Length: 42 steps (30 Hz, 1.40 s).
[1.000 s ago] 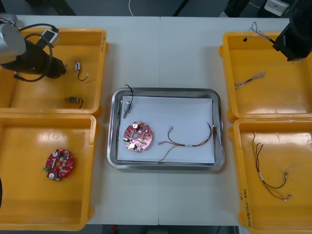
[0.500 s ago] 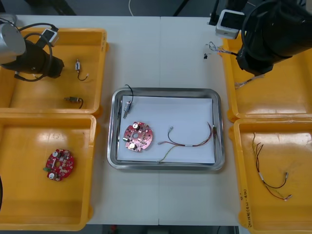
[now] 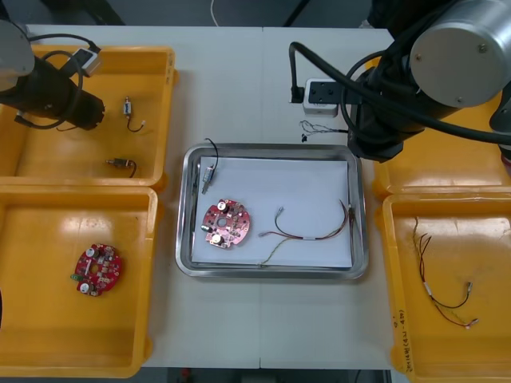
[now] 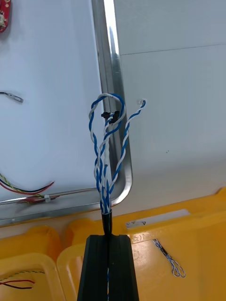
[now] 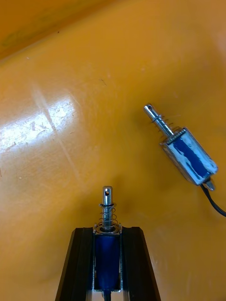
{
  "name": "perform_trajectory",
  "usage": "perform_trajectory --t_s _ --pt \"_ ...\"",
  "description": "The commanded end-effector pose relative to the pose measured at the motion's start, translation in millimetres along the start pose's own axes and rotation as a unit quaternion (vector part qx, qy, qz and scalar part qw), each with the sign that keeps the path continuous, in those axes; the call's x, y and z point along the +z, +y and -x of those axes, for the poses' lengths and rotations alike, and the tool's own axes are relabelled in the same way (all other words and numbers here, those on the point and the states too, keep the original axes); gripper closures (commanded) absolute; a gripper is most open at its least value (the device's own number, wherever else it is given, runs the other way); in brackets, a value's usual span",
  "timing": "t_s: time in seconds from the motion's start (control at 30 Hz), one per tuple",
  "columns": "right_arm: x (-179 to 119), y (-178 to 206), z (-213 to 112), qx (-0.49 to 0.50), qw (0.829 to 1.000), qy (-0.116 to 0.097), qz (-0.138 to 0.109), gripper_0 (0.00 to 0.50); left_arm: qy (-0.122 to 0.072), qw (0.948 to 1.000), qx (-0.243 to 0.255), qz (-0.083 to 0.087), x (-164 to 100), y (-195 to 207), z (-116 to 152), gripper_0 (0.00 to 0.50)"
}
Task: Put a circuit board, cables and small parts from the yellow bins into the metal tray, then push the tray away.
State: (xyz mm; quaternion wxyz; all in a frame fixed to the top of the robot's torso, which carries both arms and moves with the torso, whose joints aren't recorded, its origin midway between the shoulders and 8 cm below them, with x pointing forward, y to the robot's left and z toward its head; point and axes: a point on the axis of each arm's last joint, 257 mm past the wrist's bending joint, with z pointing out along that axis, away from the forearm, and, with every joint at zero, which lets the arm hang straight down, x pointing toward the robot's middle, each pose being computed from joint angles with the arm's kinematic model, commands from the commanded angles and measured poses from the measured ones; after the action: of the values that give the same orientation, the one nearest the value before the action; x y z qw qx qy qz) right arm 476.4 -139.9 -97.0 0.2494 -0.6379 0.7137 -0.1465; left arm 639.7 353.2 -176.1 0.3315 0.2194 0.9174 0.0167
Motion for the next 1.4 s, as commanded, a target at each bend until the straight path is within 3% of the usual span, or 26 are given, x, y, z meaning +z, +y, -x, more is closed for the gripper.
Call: perform_trajectory --t_s 0.03,0.23,0.6,0.9,1.4 --pt "17.6 18.7 12.1 -0.023 0.999 0.014 0.02 0.5 -0.012 0.9982 0.05 0.032 -47.3 32.8 26.5 0.5" --pt "39.8 30.7 4.3 -0.024 0.998 0.047 0.042 0.5 -0.001 0.9987 0.045 0.027 -59.1 28.1 27.2 0.5" --pt "67.3 30.0 25.9 -0.008 0.998 0.036 0.049 0.5 0.01 0.9989 0.034 0.03 -80.4 10.3 31.8 0.498" --pt "81.6 26.8 38.3 -0.032 0.999 0.041 0.012 0.5 0.016 0.9995 0.015 0.024 -101.7 -24.6 31.5 0.5" --pt "112.4 28.7 30.5 -0.025 0.998 0.048 0.02 0.5 0.032 0.9987 -0.033 0.022 -132.8 -88.8 14.7 0.498"
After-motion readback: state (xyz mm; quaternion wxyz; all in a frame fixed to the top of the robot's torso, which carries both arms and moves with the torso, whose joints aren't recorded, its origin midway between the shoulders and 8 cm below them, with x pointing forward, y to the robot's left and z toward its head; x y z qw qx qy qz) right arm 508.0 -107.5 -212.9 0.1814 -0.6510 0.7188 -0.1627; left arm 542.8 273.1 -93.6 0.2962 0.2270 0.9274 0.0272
